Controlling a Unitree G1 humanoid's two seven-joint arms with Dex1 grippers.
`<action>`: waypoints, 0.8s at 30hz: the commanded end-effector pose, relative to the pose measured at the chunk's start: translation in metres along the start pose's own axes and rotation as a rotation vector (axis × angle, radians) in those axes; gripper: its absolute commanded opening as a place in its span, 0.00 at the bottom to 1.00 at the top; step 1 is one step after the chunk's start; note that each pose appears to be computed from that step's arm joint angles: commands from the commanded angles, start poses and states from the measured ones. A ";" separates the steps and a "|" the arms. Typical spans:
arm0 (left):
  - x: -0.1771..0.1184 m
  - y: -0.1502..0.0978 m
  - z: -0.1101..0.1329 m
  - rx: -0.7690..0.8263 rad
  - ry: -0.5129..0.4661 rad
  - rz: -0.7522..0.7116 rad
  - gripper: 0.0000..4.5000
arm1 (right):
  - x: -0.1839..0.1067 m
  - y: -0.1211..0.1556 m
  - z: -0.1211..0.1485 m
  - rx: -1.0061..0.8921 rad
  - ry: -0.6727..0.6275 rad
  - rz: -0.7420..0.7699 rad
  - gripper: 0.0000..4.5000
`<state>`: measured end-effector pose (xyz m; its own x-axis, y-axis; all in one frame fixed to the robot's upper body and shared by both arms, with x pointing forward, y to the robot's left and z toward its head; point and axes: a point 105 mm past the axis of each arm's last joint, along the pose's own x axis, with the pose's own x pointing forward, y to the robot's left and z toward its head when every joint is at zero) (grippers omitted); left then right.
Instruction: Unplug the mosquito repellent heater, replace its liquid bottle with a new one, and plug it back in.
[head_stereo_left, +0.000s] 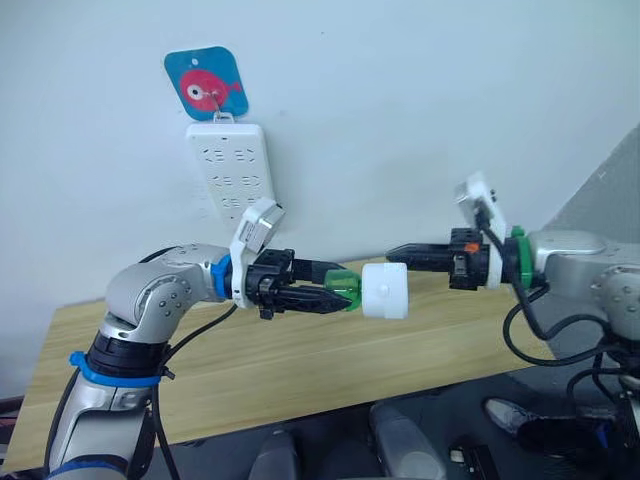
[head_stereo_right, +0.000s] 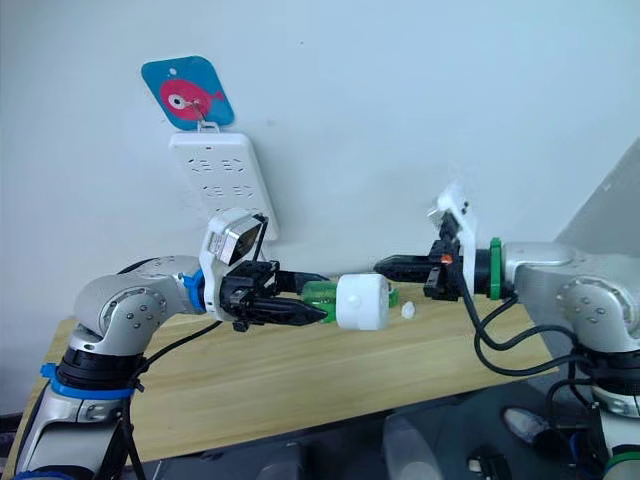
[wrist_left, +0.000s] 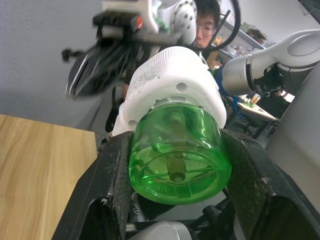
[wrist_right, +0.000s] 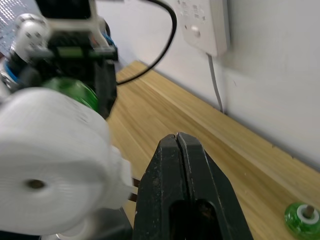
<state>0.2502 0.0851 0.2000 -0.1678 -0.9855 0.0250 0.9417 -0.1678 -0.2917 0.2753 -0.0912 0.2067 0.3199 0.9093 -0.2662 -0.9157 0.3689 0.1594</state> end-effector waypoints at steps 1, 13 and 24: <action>-0.003 -0.005 0.012 0.019 -0.035 -0.011 0.50 | 0.003 0.014 0.004 -0.062 -0.012 0.049 0.00; -0.007 0.012 0.025 -0.016 -0.144 0.086 0.50 | -0.002 0.048 -0.002 0.003 0.004 0.218 0.00; -0.009 0.027 0.029 0.070 -0.167 0.189 0.50 | -0.006 0.055 0.004 0.063 -0.026 0.241 0.00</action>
<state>0.2719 0.0840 0.2163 -0.0462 -0.9860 0.1603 0.9537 -0.0913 -0.2866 0.2445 -0.0882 0.2058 0.2142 0.9429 -0.2551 -0.9155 0.2848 0.2842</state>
